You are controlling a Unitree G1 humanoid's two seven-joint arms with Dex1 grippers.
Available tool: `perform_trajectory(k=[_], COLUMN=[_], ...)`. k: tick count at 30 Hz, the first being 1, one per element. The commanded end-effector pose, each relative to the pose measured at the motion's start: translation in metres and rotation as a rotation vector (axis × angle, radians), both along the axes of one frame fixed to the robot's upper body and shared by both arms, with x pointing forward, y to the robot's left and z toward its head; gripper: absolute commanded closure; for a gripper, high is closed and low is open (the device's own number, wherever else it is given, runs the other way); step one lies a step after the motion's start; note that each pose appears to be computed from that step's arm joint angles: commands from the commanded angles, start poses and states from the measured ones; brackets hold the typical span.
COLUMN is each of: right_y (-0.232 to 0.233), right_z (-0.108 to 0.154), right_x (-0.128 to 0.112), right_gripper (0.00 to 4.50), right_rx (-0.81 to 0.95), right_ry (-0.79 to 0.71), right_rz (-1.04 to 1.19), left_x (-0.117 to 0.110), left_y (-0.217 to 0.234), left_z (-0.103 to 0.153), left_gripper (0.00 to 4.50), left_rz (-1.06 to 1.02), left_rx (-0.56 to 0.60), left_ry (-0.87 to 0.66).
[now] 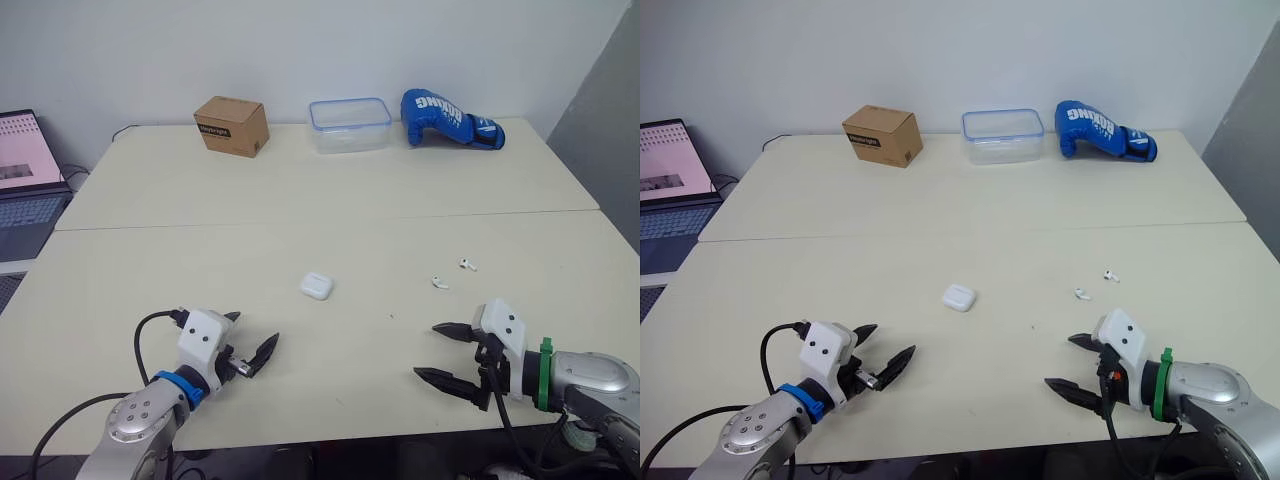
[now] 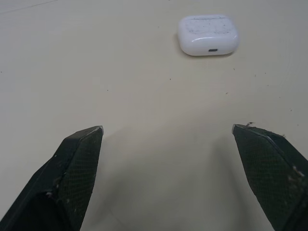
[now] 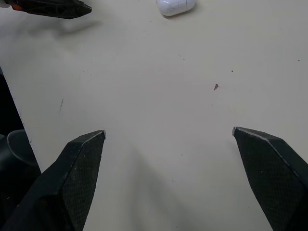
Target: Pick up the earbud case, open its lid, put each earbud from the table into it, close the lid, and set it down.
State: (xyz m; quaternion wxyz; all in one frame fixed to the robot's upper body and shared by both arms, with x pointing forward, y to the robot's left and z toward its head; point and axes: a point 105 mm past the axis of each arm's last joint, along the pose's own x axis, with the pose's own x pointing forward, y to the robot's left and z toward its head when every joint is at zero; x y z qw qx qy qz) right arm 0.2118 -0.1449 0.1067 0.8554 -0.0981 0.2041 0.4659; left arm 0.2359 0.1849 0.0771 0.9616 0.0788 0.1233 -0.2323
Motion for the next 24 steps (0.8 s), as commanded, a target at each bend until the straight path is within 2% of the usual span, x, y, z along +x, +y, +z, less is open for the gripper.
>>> perform_trajectory(k=[1,5,9,16,24], right_y=[0.000,-0.004,-0.003,0.002,0.010], right_z=[0.002,-0.004,0.000,0.031,0.058], right_x=[-0.002,-0.005,-0.007,0.004,0.011], right_gripper=[0.07,0.07,0.07,0.07,0.07], right_rx=[-0.006,-0.011,-0.022,-0.043,-0.072], right_ry=[-0.027,-0.022,-0.040,-0.135,-0.224], right_rz=[0.013,0.011,0.041,0.124,0.184], left_x=[-0.001,-0.002,0.007,0.040,0.051], left_y=[-0.003,-0.004,-0.012,-0.038,-0.069], left_z=[0.010,0.009,0.028,0.064,0.047], left_gripper=[0.00,0.00,0.00,0.00,0.00], left_rz=[-0.021,-0.016,-0.043,-0.059,-0.027], left_rx=[0.004,0.008,-0.032,-0.043,-0.016], left_ry=[-0.036,-0.009,-0.030,-0.087,-0.021])
